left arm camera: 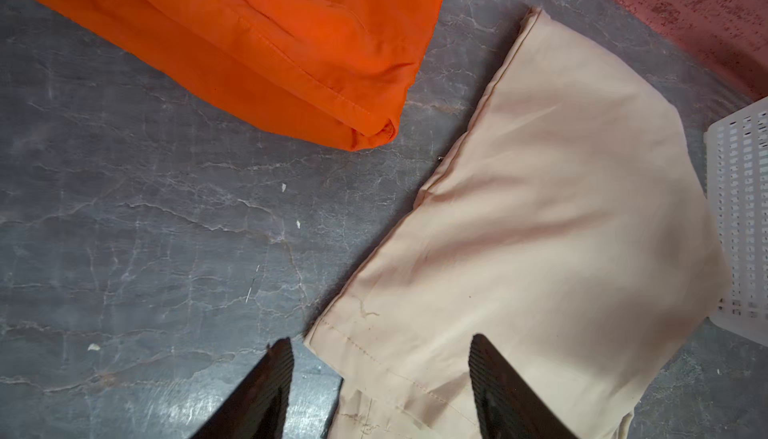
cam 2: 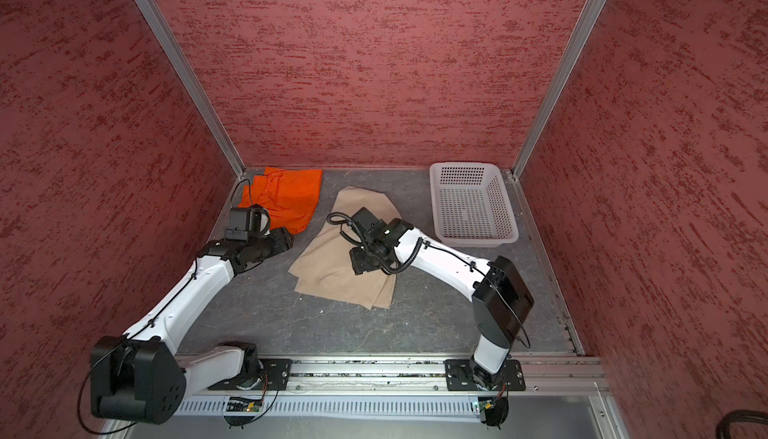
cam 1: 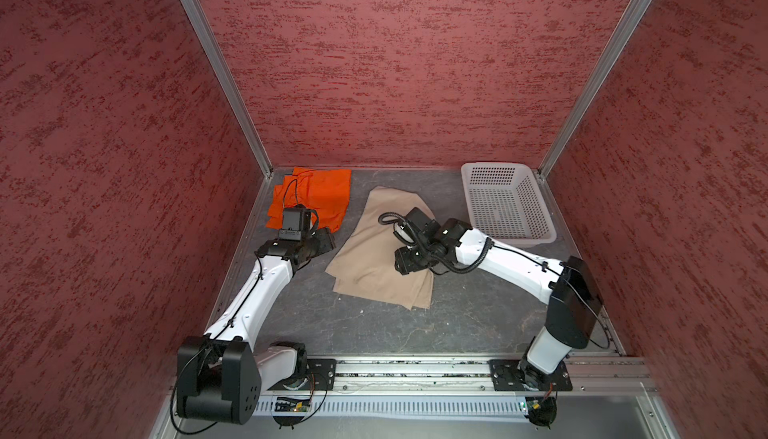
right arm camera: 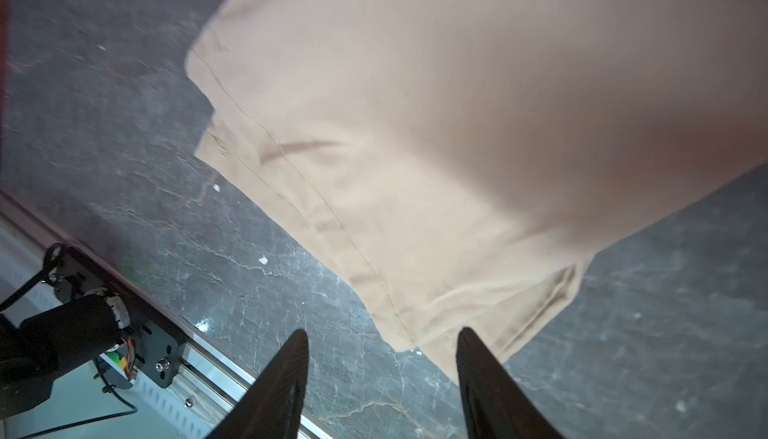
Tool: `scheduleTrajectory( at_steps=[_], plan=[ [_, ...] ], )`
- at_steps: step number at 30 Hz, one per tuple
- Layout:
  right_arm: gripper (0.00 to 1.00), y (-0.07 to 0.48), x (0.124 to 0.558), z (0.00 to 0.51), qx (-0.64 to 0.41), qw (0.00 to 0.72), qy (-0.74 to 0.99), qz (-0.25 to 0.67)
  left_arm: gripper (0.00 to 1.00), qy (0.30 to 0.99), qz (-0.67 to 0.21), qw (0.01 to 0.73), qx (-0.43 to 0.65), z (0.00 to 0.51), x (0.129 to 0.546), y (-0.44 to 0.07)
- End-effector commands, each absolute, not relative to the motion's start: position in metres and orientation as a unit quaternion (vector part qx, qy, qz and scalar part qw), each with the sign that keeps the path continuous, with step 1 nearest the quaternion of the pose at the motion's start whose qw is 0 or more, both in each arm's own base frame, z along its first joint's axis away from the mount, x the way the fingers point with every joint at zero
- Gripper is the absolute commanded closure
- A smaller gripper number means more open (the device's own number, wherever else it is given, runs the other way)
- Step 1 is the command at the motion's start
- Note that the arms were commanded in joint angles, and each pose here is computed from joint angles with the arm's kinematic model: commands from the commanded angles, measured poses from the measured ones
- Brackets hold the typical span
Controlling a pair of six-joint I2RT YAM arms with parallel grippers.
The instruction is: Fold and stack the shorts
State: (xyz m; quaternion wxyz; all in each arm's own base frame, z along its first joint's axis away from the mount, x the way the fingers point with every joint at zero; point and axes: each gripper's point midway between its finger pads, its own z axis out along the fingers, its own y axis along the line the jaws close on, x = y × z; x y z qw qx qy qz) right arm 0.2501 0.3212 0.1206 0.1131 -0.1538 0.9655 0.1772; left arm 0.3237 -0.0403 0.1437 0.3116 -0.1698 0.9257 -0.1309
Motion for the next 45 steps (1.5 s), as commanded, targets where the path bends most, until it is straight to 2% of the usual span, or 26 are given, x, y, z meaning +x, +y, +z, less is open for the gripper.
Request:
scheduleTrajectory(
  at_steps=[1, 4, 10, 15, 18, 20, 22, 24, 27, 34, 39, 42, 45],
  plan=[
    [0.41, 0.318, 0.248, 0.101, -0.083, 0.101, 0.974, 0.187, 0.32, 0.917, -0.154, 0.325, -0.172, 0.148, 0.331, -0.045],
    [0.40, 0.305, 0.236, 0.079, -0.057, 0.077, 0.981, 0.171, 0.32, 0.918, -0.156, 0.320, -0.174, 0.145, 0.330, -0.045],
    [0.42, 0.313, 0.220, 0.046, -0.024, 0.031, 0.977, 0.208, 0.32, 0.918, -0.164, 0.313, -0.179, 0.138, 0.328, -0.048],
    [0.50, 0.317, 0.226, 0.035, -0.012, 0.040, 0.976, 0.213, 0.32, 0.917, -0.168, 0.314, -0.181, 0.139, 0.326, -0.049],
    [0.66, 0.317, 0.232, 0.032, -0.008, 0.053, 0.977, 0.209, 0.32, 0.916, -0.169, 0.317, -0.179, 0.141, 0.327, -0.049],
    [0.85, 0.317, 0.237, 0.033, -0.004, 0.064, 0.976, 0.207, 0.32, 0.916, -0.169, 0.318, -0.179, 0.142, 0.327, -0.049],
    [0.95, 0.319, 0.242, 0.040, -0.005, 0.076, 0.974, 0.214, 0.32, 0.915, -0.169, 0.320, -0.178, 0.144, 0.327, -0.049],
    [1.00, 0.324, 0.251, 0.057, -0.012, 0.096, 0.968, 0.230, 0.32, 0.915, -0.168, 0.322, -0.176, 0.146, 0.328, -0.049],
    [1.00, 0.336, 0.270, 0.109, -0.030, 0.145, 0.950, 0.275, 0.32, 0.913, -0.167, 0.330, -0.173, 0.155, 0.329, -0.049],
    [1.00, 0.366, 0.317, 0.271, -0.094, 0.271, 0.874, 0.392, 0.32, 0.902, -0.162, 0.369, -0.154, 0.194, 0.336, -0.046],
    [1.00, 0.358, 0.337, 0.353, -0.095, 0.334, 0.829, 0.440, 0.32, 0.896, -0.160, 0.391, -0.139, 0.218, 0.334, -0.045],
    [1.00, 0.320, 0.343, 0.368, -0.031, 0.354, 0.810, 0.466, 0.32, 0.897, -0.161, 0.390, -0.128, 0.220, 0.329, -0.046],
    [1.00, 0.268, 0.334, 0.331, 0.067, 0.334, 0.812, 0.475, 0.32, 0.906, -0.167, 0.371, -0.119, 0.207, 0.324, -0.050]
  ],
)
